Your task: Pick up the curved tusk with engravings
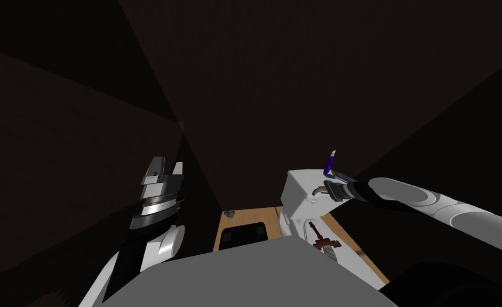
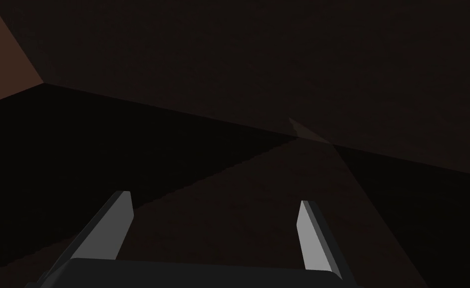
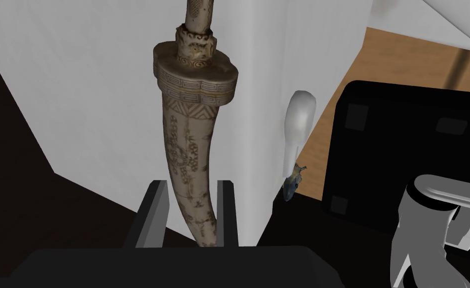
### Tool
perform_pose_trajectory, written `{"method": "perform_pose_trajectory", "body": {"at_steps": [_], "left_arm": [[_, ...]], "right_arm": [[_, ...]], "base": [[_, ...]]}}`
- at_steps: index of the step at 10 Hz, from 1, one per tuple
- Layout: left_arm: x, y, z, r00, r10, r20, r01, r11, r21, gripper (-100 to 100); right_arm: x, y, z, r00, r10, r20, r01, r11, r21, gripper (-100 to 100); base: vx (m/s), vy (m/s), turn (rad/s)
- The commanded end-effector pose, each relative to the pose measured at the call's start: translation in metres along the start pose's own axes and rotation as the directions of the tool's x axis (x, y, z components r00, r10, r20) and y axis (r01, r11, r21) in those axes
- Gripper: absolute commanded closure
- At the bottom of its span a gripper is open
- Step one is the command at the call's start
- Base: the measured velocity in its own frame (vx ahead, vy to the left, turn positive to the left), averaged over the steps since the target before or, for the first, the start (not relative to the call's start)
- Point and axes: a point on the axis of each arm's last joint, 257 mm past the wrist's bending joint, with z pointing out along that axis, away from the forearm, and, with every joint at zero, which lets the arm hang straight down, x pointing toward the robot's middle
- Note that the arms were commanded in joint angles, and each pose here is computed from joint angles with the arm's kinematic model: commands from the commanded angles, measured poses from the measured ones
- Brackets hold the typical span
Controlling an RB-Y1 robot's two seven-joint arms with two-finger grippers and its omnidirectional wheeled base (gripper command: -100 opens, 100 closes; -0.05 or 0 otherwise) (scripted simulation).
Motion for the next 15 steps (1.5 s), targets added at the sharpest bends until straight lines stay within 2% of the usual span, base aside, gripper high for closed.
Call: {"method": "perform_pose_trajectory", "body": {"at_steps": [1,14,15], "left_arm": [[0.000,0.000,0.000,1.000,0.000,0.000,0.000,1.000,0.000,0],[0.000,0.000,0.000,1.000,0.000,0.000,0.000,1.000,0.000,0],[0.000,0.000,0.000,1.000,0.000,0.000,0.000,1.000,0.000,0]], "right_arm": [[-0.001,-0.003,-0.001,1.000,-0.004,0.003,0.004,1.000,0.001,100],[-0.005,-0.017,-0.005,1.000,-0.002,-0.006,0.002,1.000,-0.010,100],[-0.005,-0.017,-0.005,1.000,-0.002,-0.006,0.002,1.000,-0.009,0]], "base": [[-0.017,-0.004,-0.004],[-0.015,-0.003,-0.004],[0.000,0.000,0.000]]}}
